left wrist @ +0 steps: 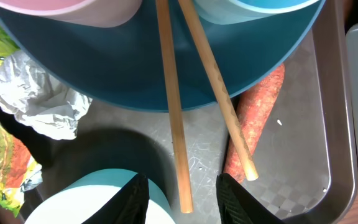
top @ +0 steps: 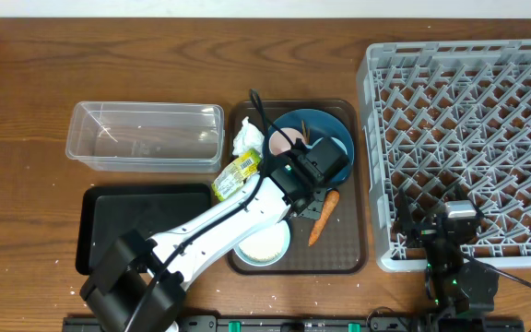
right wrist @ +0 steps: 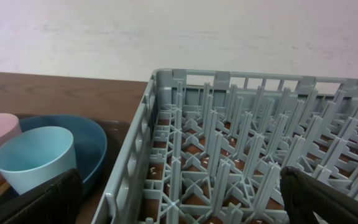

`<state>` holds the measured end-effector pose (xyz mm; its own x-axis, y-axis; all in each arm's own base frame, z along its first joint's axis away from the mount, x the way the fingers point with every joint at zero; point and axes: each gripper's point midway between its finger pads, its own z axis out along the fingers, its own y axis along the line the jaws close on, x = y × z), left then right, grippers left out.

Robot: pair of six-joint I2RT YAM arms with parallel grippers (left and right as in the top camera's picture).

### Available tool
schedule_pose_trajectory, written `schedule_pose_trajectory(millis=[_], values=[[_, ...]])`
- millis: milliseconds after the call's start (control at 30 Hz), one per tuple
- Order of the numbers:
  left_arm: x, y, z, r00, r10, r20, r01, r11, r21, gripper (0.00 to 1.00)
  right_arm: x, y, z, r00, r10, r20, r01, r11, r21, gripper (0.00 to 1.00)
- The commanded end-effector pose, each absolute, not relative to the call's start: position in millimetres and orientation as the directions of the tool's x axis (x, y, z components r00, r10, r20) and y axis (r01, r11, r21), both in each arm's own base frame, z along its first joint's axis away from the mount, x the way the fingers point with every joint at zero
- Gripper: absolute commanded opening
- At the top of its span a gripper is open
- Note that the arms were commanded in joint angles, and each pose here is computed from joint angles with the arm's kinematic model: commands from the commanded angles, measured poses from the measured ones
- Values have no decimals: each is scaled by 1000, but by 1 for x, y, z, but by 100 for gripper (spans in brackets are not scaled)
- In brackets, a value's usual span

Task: Sort waste into correct bins and load items into the dishwasher rack
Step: 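Grasp the yellow snack wrapper with the left gripper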

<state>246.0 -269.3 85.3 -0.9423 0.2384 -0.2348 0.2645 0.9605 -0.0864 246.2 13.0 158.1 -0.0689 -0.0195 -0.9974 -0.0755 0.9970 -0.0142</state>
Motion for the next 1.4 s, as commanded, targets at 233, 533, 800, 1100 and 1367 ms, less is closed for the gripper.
schedule_pose_trajectory(millis=[233,533,800,1100,1367], values=[[269,-227,96,-941,176,-289,169,984,49,31,246,11,157,-71,-23,-997,-67,998,-18,99],[290,-147,124,-959,-19,-284,-41,997,71,51,246,11,157,-71,-23,-997,-67,998,-18,99],[293,-133,106,-970,85,-226,56,989,134,53,246,11,157,-71,-23,-997,-67,998,-18,99],[301,-138,83,-966,143,-216,113,983,148,53,246,11,157,-71,-23,-997,-67,998,-19,99],[310,-143,74,-950,175,-258,143,980,137,53,246,11,157,-71,-23,-997,-67,998,-18,99]])
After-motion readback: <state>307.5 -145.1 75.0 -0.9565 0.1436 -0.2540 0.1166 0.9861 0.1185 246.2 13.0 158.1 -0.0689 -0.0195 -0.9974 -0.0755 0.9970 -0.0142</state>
